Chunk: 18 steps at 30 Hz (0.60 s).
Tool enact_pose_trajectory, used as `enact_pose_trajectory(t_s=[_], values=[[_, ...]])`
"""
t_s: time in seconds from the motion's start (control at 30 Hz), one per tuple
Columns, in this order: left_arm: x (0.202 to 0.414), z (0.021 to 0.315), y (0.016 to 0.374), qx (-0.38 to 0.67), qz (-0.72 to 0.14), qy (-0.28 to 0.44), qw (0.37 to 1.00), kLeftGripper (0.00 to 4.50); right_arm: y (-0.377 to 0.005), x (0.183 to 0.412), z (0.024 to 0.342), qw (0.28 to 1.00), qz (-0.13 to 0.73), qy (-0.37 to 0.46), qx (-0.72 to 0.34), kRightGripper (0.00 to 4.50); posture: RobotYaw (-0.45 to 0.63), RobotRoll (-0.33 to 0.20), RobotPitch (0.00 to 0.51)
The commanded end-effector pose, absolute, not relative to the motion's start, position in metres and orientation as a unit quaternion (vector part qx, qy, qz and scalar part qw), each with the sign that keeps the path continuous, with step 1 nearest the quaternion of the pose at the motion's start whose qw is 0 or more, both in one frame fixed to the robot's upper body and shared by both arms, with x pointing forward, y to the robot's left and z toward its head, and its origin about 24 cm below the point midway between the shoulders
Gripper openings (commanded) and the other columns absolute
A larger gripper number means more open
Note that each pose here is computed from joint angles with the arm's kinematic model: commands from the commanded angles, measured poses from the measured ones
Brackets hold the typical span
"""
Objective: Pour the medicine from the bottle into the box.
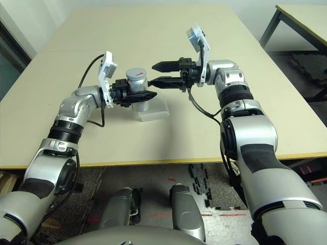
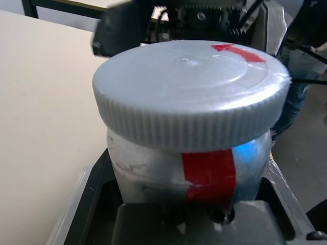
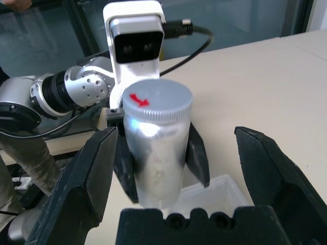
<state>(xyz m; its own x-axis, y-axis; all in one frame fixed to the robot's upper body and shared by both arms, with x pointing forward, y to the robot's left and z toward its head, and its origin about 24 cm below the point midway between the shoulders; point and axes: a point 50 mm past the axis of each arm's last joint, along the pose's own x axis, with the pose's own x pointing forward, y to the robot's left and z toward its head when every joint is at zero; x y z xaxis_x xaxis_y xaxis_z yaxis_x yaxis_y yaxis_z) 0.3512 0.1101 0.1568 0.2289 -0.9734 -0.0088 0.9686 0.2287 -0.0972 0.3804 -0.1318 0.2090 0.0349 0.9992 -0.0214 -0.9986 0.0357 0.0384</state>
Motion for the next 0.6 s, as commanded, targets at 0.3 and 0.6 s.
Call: enact_pose_trajectory(t_s=[0.3,0.6], values=[[0.351,0.157,0.107,-0.008,-0.635,0.041,0.771,2.71,-0.117,0.380,0.224,0.698,0.715,0.013,-0.040,4.50,-0.18,0.000,0.090],[0.351,0.157,0.105,-0.003,-0.637,0.041,0.770,2.71,-0.103,0.379,0.225,0.682,0.730,0.020,-0.043,4.50,-0.18,0.000,0.089]])
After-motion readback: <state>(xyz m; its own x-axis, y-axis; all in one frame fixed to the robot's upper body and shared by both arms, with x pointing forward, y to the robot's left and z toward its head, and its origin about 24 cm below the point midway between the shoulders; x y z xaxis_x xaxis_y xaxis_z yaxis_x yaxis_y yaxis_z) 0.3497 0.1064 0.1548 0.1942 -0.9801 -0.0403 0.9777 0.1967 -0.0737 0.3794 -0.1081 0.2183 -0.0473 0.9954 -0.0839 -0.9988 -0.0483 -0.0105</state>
